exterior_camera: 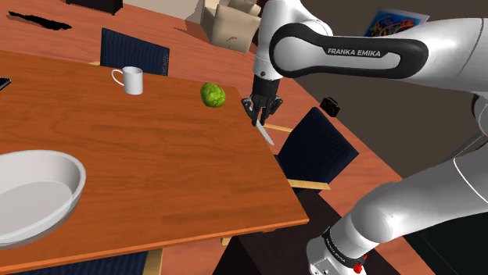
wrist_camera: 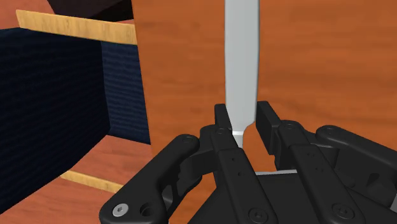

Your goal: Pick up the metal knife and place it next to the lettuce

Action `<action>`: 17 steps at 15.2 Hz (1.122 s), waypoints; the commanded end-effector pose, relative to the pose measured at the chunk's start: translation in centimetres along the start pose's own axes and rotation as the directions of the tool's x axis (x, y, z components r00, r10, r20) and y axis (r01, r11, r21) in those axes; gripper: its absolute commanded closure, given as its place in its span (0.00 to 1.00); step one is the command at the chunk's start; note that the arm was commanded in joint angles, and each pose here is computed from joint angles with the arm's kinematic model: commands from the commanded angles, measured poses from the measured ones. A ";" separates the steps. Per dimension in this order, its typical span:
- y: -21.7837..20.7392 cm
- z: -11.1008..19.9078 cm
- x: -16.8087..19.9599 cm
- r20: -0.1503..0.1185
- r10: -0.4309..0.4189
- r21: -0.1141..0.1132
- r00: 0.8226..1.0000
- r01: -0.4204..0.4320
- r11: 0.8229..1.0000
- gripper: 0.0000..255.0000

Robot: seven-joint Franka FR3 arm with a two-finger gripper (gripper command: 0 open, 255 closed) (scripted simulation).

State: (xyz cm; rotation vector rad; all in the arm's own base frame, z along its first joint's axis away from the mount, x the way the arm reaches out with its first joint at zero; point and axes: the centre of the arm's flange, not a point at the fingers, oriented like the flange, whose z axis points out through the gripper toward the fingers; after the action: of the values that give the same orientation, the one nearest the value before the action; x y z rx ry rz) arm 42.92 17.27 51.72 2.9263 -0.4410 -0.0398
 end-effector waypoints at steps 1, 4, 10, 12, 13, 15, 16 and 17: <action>0.4 0.1 2.8 -0.001 0.000 0.000 1.000 0.000 1.000 1.00; 0.9 0.2 6.7 -0.001 0.000 0.000 1.000 0.000 1.000 1.00; 1.7 0.3 14.6 -0.001 0.000 0.000 1.000 0.000 1.000 1.00; 2.0 0.4 17.2 -0.001 0.000 0.000 1.000 0.000 1.000 1.00; 2.1 0.4 18.5 -0.001 0.000 0.000 1.000 0.000 1.000 1.00; 2.1 0.9 19.9 -0.001 0.000 0.000 1.000 0.000 1.000 1.00; 2.0 1.5 19.9 -0.001 0.000 0.000 1.000 0.000 1.000 1.00; 1.9 2.0 19.9 -0.001 0.000 0.000 1.000 0.000 1.000 1.00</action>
State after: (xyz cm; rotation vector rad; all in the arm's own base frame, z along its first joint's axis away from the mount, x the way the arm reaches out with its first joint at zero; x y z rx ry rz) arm 61.15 9.33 50.69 2.9258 -0.4413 -0.0392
